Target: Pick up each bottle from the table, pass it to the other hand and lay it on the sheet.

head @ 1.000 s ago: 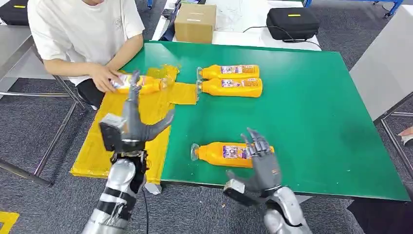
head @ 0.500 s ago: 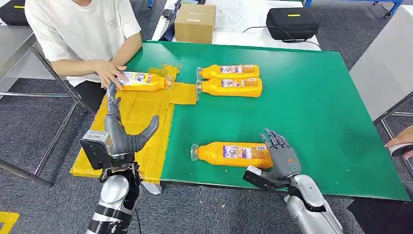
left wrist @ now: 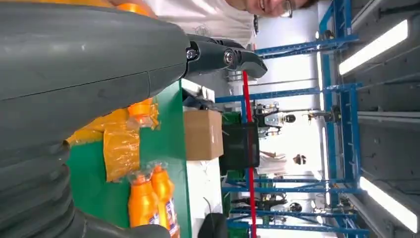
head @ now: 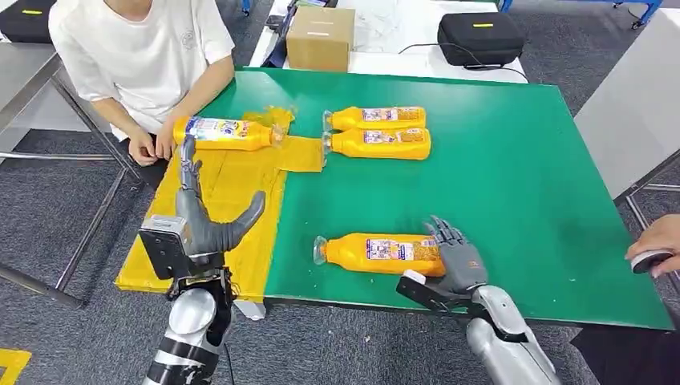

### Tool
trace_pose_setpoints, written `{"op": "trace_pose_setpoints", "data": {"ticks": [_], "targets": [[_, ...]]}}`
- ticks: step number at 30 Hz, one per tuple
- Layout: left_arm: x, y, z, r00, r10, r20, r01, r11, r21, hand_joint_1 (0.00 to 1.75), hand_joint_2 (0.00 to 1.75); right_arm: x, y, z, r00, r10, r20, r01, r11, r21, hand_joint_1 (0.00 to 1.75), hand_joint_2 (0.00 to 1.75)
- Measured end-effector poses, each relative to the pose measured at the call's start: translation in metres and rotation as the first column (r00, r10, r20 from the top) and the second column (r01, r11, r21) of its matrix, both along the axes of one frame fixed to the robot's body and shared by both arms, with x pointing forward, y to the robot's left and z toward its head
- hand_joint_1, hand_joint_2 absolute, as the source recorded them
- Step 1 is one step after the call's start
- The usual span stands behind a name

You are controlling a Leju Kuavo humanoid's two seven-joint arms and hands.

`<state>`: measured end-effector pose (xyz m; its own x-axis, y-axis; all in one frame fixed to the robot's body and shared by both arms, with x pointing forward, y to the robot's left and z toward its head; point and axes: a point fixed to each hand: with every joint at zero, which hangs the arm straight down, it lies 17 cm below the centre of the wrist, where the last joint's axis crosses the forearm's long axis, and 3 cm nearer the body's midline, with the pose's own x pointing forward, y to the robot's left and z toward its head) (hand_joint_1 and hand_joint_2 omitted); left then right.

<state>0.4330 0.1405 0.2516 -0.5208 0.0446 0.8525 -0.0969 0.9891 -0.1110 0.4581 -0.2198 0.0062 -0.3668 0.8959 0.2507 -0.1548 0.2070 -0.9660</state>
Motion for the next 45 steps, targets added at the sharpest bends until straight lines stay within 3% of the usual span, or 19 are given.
{"op": "trace_pose_setpoints", "data": {"ticks": [14,16,18,22,28,34,37,41,45], "targets": [[0.002,-0.007,-0.001,1.0,-0.016,-0.004,0.016,1.0,0.008,0.0,1.75,0.009,0.022,-0.007,0.999,0.031,-0.039,-0.03,0.999,0.013,0.0,1.75],[0.002,-0.009,-0.001,1.0,-0.021,-0.004,0.021,1.0,0.008,0.0,1.75,0.011,0.025,-0.011,0.997,0.04,-0.07,-0.039,0.999,0.008,1.4,1.75],[0.003,-0.009,-0.002,1.0,-0.023,-0.007,0.023,1.0,0.003,0.0,1.75,0.014,0.025,-0.015,0.994,0.047,-0.099,-0.047,0.999,-0.002,1.75,1.75],[0.004,-0.01,-0.004,0.999,-0.031,-0.015,0.031,0.999,-0.008,0.0,1.75,0.02,0.024,-0.021,0.987,0.054,-0.153,-0.058,0.998,-0.025,1.73,1.75],[0.009,-0.013,-0.007,0.998,-0.056,-0.029,0.055,0.998,-0.028,0.0,1.75,0.029,0.001,-0.046,0.944,0.009,-0.329,-0.061,0.987,-0.147,1.75,1.75],[0.007,-0.017,-0.02,0.993,-0.095,-0.071,0.092,0.995,-0.041,0.0,1.75,0.031,-0.013,-0.054,0.931,-0.051,-0.361,-0.023,0.98,-0.198,1.75,1.75],[0.004,-0.018,-0.03,0.989,-0.113,-0.099,0.108,0.993,-0.054,0.0,1.75,0.026,-0.011,-0.057,0.925,-0.033,-0.378,-0.023,0.99,-0.142,1.75,1.75],[-0.007,-0.018,-0.052,0.98,-0.135,-0.144,0.127,0.99,-0.064,0.0,1.75,0.0,0.003,-0.06,0.914,0.04,-0.403,0.002,0.995,0.103,1.75,1.75],[-0.014,-0.016,-0.06,0.978,-0.137,-0.159,0.129,0.99,-0.063,0.0,1.75,-0.015,0.012,-0.059,0.918,0.06,-0.392,0.007,0.986,0.167,1.75,1.75]]}}
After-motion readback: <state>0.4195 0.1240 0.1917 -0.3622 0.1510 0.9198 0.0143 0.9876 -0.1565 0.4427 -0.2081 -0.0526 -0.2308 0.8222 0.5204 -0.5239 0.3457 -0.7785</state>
